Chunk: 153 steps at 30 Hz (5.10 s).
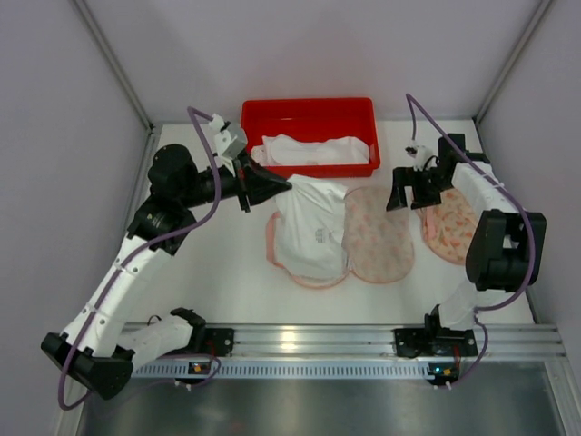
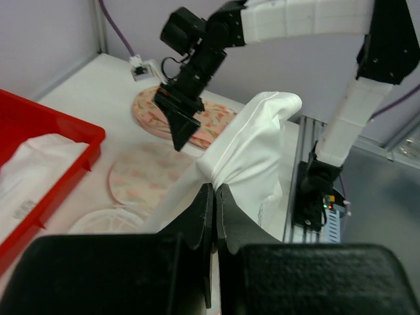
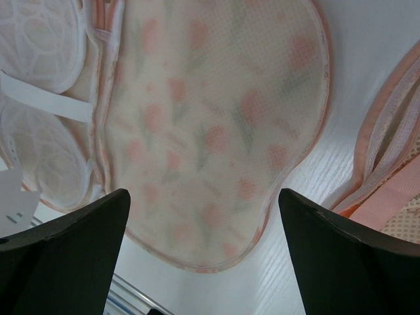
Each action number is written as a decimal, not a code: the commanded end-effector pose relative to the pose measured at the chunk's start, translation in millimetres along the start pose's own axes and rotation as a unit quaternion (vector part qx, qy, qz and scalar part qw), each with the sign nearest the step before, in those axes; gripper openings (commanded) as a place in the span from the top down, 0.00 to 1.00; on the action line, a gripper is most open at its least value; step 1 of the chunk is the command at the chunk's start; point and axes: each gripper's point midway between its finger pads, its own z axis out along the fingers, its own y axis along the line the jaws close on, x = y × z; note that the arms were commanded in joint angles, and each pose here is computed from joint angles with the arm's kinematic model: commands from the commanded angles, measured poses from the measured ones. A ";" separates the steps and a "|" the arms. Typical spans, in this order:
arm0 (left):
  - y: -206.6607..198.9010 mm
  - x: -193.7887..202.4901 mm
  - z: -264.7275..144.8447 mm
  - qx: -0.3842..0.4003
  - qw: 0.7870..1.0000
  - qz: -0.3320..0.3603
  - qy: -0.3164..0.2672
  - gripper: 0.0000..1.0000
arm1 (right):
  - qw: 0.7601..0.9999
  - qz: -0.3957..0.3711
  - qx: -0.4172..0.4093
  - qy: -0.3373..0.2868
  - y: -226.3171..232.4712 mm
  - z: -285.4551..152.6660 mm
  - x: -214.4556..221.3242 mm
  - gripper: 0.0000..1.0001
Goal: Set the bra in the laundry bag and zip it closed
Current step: Pick up the bra from the bin, then place the bra in the laundry bag, then adjust the bra in the laundry bag.
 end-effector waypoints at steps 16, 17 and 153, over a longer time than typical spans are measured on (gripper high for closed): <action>-71.9 20.0 -4.6 0.107 0.990 -0.089 0.028 1.00 | 0.999 -0.021 -0.027 -0.008 8.4 18.1 -17.6 0.05; -74.3 16.5 -5.8 0.108 0.990 -0.090 0.025 1.00 | 0.999 -0.021 -0.026 -0.010 9.6 16.7 -17.9 0.05; -75.2 394.7 -60.2 0.308 0.776 0.296 0.464 0.54 | 0.978 -0.152 -0.117 0.082 113.9 48.5 45.0 0.62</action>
